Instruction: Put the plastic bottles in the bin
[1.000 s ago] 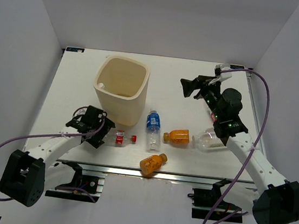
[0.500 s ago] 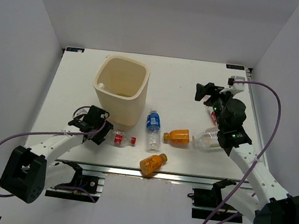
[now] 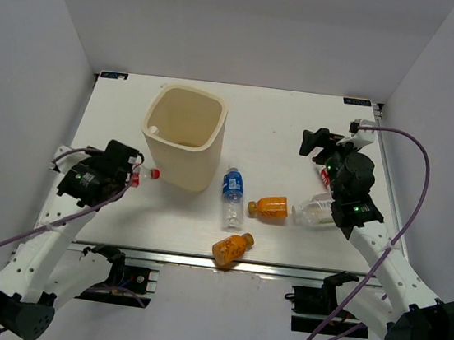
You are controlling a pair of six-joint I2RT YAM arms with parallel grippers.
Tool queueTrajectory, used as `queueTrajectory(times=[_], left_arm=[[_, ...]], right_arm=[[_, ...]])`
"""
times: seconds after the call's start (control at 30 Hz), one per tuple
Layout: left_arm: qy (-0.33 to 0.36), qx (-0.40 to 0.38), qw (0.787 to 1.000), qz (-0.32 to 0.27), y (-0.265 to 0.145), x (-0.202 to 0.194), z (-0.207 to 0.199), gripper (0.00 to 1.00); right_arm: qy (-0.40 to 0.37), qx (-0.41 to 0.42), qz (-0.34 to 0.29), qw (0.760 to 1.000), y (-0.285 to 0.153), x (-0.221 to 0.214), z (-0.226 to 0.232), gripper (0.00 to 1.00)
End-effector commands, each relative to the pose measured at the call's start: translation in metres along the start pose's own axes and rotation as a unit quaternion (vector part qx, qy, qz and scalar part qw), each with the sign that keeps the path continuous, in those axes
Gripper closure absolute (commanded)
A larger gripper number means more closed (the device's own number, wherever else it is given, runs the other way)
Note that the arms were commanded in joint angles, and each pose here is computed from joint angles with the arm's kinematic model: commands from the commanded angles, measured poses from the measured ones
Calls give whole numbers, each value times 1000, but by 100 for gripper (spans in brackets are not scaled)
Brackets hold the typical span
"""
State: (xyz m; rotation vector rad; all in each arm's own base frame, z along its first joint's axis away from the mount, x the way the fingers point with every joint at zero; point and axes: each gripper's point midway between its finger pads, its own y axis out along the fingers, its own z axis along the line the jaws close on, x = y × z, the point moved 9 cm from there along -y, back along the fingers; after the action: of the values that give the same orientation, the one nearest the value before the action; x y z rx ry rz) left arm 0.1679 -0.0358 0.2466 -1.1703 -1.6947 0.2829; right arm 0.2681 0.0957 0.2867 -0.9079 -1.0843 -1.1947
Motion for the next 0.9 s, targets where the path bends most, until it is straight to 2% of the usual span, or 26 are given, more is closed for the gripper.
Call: queueTrajectory(times=[0.0,0.17,0.23,0.27,0.3,0.4,0.47,0.5,0.53,0.57,0.6,0.63,0.67,0.77,0.8,0.87], left_arm=[[-6,11,990,-140,-27,57,0,100],[-60,-47,974,-214,-68,110,-27,100],[-52,-92,969,-224,-92,132,-45,100],[-79,-143,961,-222,-104,142,-68,100],[-28,-165,960,-224,-112,148,-74,100],[6,-240,949,-203,-130,154,-110,100],[53,-254,947,-188,-121,141,-144,100],[100,-262,942,-184,-118,136,-156,100],[131,-288,932,-175,-119,132,-172,100],[193,-343,912,-117,-108,104,-202,100],[247,-364,892,-103,-103,93,-215,100],[260,-387,880,-90,-106,90,-228,100],[307,-372,874,-58,-85,66,-242,100],[329,-337,880,-59,-68,55,-252,100],[330,-319,886,-69,-61,54,-252,100],[336,-309,887,-70,-51,46,-245,100]], right_arm=[[2,6,-18,1000,-1,9,1,11],[-10,7,-11,1000,0,11,0,11],[-15,15,-12,1000,-1,12,1,11],[-15,16,-13,1000,0,13,1,11],[-16,22,-12,1000,0,13,2,11],[-18,32,-10,999,1,13,4,11],[-22,41,-6,999,2,11,5,11],[-33,60,-1,998,2,10,7,11],[-42,73,1,996,2,10,9,11],[-51,90,5,995,1,9,11,11],[-74,129,11,989,-1,7,15,11],[-85,156,17,984,-3,5,19,11],[-93,193,24,976,-6,3,23,11],[-105,248,60,961,-12,-5,29,11],[-95,251,93,959,-12,-14,29,11],[-81,261,113,955,-10,-18,32,11]])
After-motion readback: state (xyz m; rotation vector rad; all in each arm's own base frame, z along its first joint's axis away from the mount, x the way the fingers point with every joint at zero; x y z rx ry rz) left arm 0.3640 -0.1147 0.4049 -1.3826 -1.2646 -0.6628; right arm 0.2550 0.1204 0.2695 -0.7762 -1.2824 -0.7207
